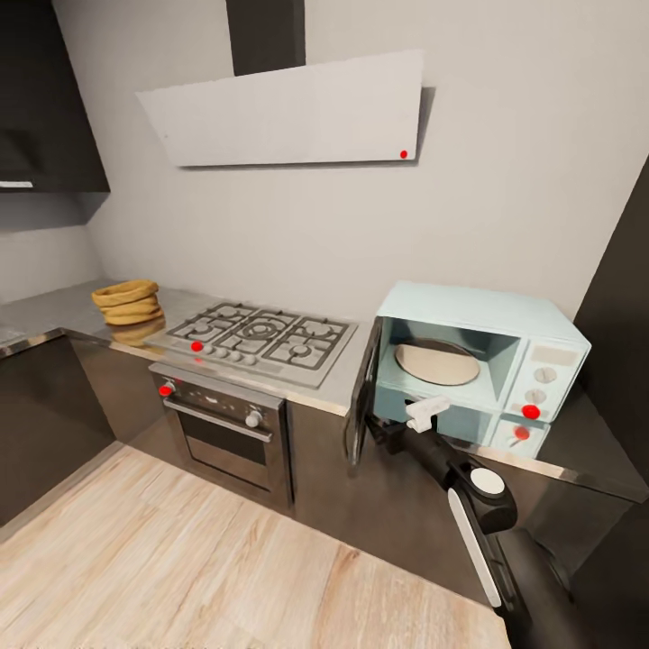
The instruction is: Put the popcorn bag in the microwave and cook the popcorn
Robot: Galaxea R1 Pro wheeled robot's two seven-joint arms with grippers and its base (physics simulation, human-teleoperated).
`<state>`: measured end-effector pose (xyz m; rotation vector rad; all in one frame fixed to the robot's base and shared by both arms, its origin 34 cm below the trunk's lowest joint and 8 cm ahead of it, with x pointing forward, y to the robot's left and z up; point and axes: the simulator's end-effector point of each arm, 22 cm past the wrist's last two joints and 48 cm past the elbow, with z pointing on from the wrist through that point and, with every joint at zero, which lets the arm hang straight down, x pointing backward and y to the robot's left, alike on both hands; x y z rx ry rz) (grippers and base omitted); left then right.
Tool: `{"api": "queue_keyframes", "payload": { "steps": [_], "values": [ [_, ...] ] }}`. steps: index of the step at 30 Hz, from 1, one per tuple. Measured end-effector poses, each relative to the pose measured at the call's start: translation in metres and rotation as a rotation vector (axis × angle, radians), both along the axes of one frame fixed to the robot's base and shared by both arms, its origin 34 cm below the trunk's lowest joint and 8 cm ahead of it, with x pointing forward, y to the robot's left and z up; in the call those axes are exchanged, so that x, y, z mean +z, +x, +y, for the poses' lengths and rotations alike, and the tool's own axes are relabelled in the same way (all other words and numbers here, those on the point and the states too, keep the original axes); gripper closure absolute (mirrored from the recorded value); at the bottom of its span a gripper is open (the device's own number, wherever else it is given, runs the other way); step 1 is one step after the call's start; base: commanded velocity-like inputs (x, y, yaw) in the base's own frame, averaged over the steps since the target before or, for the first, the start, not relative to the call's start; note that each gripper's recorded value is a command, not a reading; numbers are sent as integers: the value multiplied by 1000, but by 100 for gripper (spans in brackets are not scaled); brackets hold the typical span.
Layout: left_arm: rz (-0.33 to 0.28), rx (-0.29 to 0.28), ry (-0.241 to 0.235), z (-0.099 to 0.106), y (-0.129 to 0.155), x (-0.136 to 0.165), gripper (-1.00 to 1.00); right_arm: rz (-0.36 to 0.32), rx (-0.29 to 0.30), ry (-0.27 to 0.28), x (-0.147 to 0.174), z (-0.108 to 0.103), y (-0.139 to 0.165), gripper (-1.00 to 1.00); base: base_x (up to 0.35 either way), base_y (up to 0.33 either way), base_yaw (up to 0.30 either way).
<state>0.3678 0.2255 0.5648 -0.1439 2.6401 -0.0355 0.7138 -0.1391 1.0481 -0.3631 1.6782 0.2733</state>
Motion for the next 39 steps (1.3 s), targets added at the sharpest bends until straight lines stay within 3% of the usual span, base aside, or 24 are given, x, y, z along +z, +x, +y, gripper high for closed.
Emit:
{"api": "queue_keyframes", "payload": {
  "steps": [20,27,35,39],
  "values": [
    [2,0,0,0,-1,0,-100,0,-13,-1,0,-8,2,-100,0,0,21],
    [2,0,0,0,-1,-1,-100,1,-138,23,2,-69,12,-100,0,0,0],
    [-37,-6,-3,-2,17,6,-100,-30,-192,0,19,-98,16,-100,-64,-18,0],
    [-36,-13,-4,-4,17,6,-100,19,-226,-32,-1,-117,11,-100,-293,-96,0]
  ]
}}
